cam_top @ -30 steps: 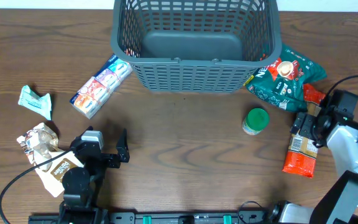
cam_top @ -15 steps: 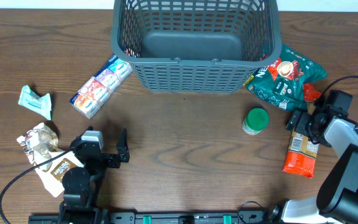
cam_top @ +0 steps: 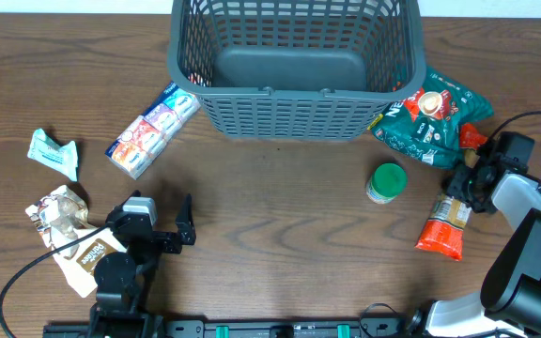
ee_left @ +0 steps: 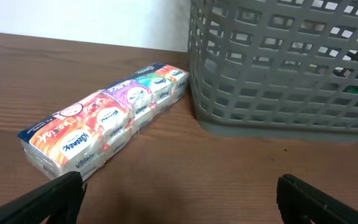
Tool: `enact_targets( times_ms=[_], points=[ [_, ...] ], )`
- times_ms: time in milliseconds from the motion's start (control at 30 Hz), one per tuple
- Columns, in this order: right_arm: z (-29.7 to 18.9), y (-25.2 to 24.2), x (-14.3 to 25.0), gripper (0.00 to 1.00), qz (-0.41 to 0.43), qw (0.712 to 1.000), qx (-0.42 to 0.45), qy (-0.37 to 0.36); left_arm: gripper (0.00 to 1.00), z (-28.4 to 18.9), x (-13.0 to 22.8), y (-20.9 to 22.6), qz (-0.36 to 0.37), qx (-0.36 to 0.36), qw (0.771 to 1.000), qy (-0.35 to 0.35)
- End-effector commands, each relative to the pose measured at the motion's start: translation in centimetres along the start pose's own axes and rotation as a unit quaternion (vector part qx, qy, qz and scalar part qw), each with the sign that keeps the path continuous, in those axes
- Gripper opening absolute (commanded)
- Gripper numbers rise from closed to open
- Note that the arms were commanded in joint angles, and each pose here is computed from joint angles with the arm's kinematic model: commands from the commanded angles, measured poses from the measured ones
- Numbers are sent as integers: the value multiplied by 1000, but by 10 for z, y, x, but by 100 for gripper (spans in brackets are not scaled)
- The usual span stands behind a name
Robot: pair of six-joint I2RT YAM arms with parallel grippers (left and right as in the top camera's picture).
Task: Pack container
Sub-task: 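Lift the pasta package with the right gripper and carry it over the basket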
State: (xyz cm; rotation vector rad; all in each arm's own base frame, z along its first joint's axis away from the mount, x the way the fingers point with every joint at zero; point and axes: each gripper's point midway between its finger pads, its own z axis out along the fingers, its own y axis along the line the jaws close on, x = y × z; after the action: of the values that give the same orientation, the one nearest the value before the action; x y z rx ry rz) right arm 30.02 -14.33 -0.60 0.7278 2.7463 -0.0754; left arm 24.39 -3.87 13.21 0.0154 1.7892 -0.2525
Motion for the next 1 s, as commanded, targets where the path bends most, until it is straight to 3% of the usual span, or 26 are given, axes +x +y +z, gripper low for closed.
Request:
enact_targets(
  times_ms=[0,133,167,367,567,700,833,967],
  points=[
    [23,0,59,25,18,995,-5,98,99,0,3,2,-4,-3,1000,8],
    [18,0,63,3,26,994,-5,111,98,0,3,1,-4,-3,1000,8],
    [16,0,63,1,30,993,-6,112,99,0,3,2,-4,-3,1000,8],
    [-9,14,54,1,41,994,-44,91,98,0,3,1,-4,-3,1000,8],
    [-65,15,41,1,87,994,-48,42,98,0,3,1,-4,-3,1000,8],
    [-122,28,26,1,98,991,-92,-16,99,0,3,1,-4,-3,1000,8],
    [-191,48,4,1,57,982,-155,-95,99,0,3,1,-4,-3,1000,8],
    [-264,51,-14,1,32,973,-165,-159,99,0,3,1,-4,-3,1000,8]
  ],
)
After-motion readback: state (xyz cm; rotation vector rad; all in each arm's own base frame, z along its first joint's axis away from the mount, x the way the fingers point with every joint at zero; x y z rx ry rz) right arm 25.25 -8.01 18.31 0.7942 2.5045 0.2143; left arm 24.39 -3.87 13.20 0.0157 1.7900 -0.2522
